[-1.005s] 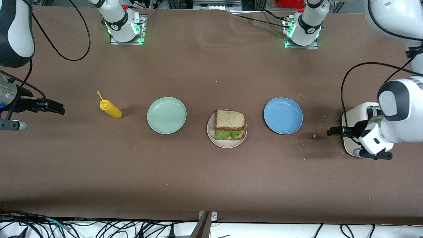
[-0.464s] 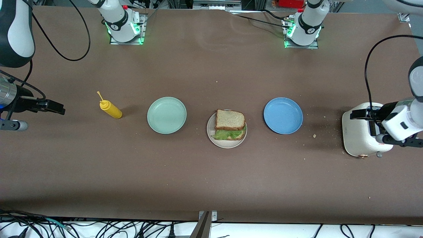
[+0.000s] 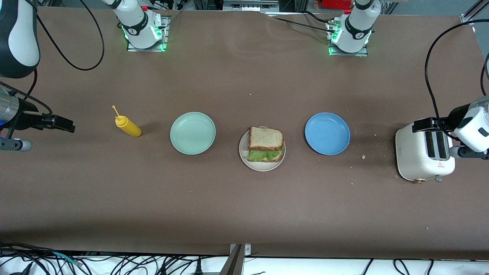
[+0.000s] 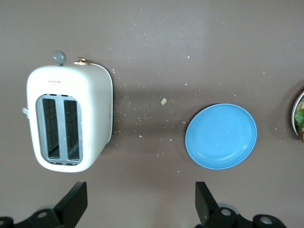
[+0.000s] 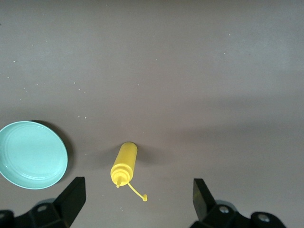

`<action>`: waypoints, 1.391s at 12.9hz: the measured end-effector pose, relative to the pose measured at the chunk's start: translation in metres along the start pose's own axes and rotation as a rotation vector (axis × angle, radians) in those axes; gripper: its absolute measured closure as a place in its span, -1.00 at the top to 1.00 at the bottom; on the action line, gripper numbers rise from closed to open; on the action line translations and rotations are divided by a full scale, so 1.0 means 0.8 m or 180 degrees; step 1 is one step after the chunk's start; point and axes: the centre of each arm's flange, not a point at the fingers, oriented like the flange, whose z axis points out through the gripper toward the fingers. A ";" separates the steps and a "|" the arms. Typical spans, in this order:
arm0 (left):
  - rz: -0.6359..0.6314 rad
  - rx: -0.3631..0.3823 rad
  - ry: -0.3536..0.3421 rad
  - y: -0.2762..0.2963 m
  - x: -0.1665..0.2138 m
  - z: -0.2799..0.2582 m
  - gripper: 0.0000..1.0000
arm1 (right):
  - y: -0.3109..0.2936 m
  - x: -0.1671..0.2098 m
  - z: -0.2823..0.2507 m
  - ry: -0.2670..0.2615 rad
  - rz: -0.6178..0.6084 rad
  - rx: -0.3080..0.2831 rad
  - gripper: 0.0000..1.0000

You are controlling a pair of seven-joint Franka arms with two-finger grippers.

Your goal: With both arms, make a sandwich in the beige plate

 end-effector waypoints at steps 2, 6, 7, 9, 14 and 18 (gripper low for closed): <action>0.0105 0.0079 0.0042 0.027 -0.018 -0.024 1.00 | 0.000 0.000 0.000 0.0000 0.0000 0.0000 1.00; 0.0053 -0.0027 0.0086 0.025 -0.064 -0.051 1.00 | 0.000 0.000 0.000 0.0001 0.0000 0.0000 1.00; 0.0047 -0.0061 0.0114 0.019 -0.079 -0.059 1.00 | 0.000 0.000 0.000 0.0001 0.0000 0.0000 1.00; 0.0050 -0.0107 0.0190 0.015 -0.106 -0.077 1.00 | 0.000 0.000 0.000 0.0001 0.0000 0.0000 1.00; -0.0093 -0.0134 0.0276 0.005 -0.126 -0.094 1.00 | 0.000 0.000 0.000 0.0001 0.0000 0.0000 1.00; -0.0169 -0.0135 0.0273 0.022 -0.125 -0.094 1.00 | 0.000 0.000 0.000 0.0001 0.0000 0.0000 1.00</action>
